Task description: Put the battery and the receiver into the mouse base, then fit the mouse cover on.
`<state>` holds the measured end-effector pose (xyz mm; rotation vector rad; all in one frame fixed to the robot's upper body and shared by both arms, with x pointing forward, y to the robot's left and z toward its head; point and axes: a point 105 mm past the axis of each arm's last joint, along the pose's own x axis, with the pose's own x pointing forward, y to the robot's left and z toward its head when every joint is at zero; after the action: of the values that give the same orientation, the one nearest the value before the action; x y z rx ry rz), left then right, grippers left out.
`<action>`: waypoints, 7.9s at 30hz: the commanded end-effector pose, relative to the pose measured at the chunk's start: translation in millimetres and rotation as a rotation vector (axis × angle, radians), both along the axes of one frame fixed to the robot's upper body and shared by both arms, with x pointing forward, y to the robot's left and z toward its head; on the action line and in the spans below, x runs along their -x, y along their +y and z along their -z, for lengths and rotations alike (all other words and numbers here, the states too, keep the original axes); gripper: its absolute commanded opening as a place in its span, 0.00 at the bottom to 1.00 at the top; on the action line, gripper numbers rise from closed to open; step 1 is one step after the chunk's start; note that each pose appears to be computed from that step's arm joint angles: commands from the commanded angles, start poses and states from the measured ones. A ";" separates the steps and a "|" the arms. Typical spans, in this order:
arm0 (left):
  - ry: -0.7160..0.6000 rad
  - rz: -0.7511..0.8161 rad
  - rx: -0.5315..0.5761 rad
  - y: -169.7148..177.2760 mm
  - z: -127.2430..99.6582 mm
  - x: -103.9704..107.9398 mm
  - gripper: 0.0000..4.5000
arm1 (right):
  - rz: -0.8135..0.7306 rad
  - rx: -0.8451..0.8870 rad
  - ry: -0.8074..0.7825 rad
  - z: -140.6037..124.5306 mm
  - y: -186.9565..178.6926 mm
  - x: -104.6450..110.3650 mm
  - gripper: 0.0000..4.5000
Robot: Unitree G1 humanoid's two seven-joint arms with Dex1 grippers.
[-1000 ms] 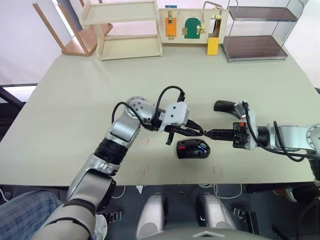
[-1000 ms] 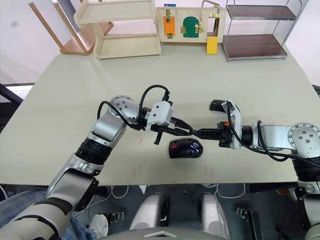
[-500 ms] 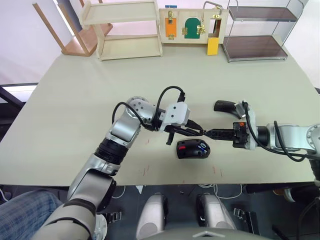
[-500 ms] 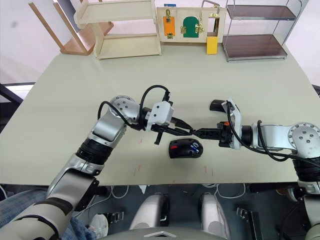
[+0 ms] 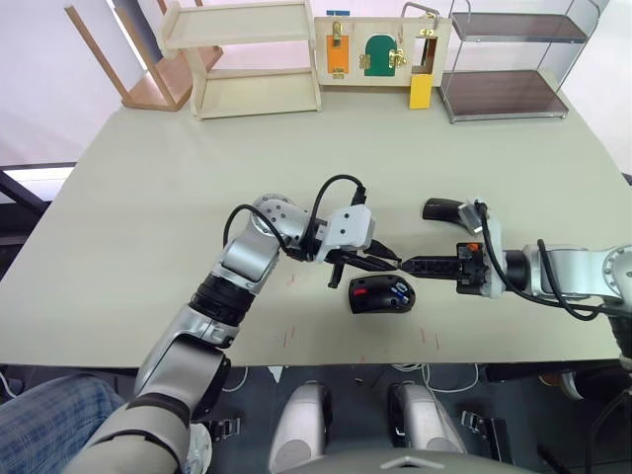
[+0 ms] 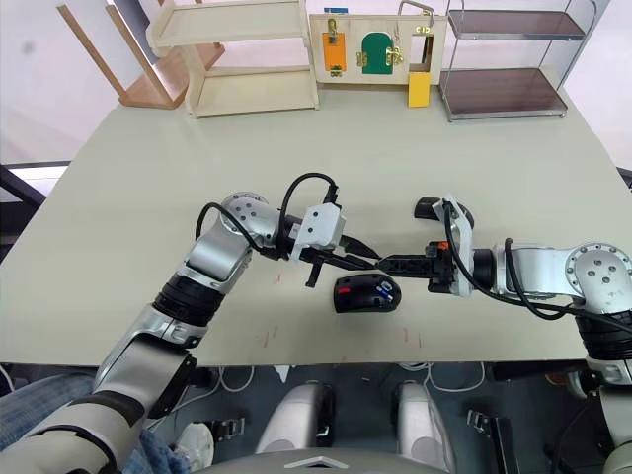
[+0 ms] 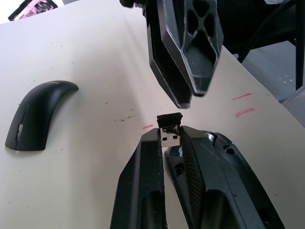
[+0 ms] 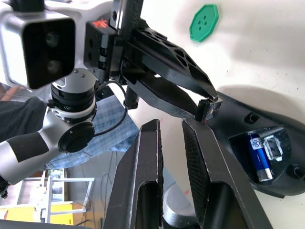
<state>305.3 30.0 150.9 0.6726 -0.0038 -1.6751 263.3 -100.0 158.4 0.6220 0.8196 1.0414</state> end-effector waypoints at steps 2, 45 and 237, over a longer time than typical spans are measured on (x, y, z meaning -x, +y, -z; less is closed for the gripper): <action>-0.026 0.011 0.011 -1.9 -6.5 1.0 0.02 | 0.007 0.000 -0.021 -8.5 -2.7 -0.1 0.16; -0.024 0.021 -0.001 -5.5 -5.0 1.0 0.02 | 0.101 0.232 -0.047 1.7 -1.5 -16.9 0.16; 0.192 -0.266 -0.124 -12.9 71.5 5.7 0.66 | -0.254 0.792 -0.172 -12.8 -32.1 -24.8 0.00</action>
<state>300.8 18.9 82.3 0.5559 0.3002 -1.4924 287.4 -136.5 165.9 -0.2469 1.0718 0.8764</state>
